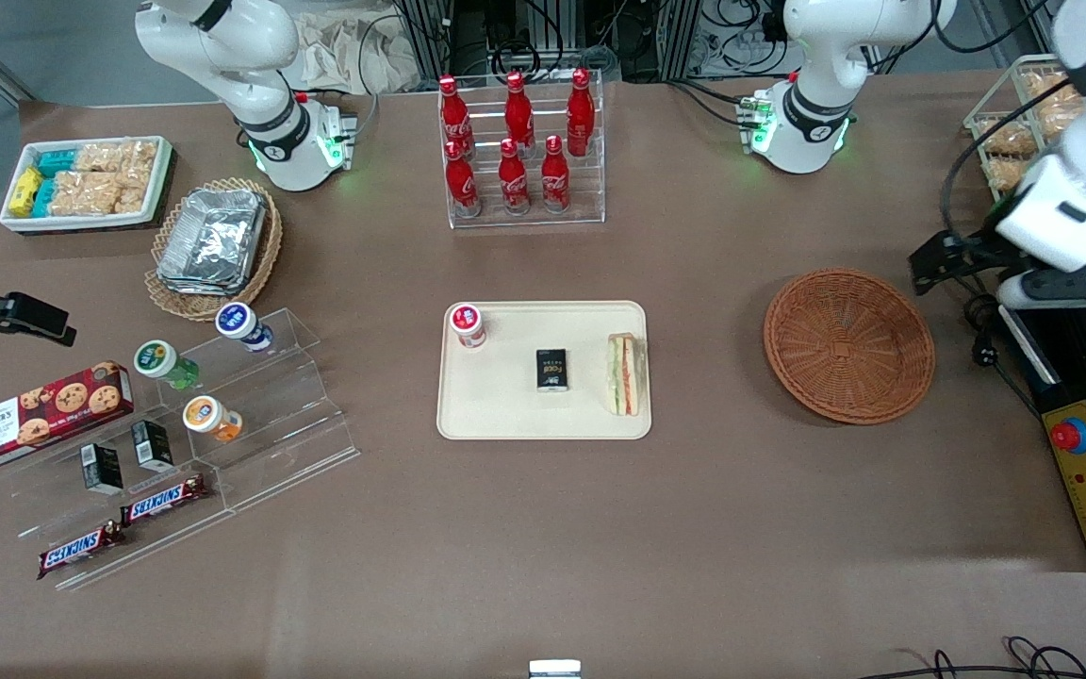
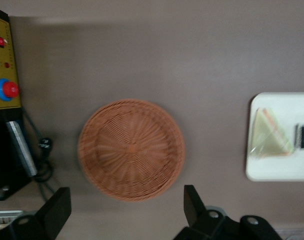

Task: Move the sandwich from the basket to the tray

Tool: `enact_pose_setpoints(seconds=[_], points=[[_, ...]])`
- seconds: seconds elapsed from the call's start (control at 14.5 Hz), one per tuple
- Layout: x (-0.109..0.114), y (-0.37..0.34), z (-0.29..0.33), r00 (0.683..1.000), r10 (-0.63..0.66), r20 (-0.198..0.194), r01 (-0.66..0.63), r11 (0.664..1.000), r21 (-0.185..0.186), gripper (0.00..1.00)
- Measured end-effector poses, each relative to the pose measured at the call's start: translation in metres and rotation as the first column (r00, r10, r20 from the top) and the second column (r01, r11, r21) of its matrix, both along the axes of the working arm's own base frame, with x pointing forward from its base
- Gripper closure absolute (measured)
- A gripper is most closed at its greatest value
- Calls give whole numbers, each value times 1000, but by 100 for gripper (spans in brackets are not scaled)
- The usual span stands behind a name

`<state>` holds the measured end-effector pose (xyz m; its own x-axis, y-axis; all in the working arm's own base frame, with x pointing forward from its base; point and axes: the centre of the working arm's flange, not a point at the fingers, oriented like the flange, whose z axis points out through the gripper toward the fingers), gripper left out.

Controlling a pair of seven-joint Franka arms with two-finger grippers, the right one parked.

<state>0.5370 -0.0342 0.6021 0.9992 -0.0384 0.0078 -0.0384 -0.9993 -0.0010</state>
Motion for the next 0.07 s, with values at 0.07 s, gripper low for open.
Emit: enact_pose_setpoints(seconds=[0.07], points=[[-3,10,2,1000,-20,-14,20,1000,-1,0]])
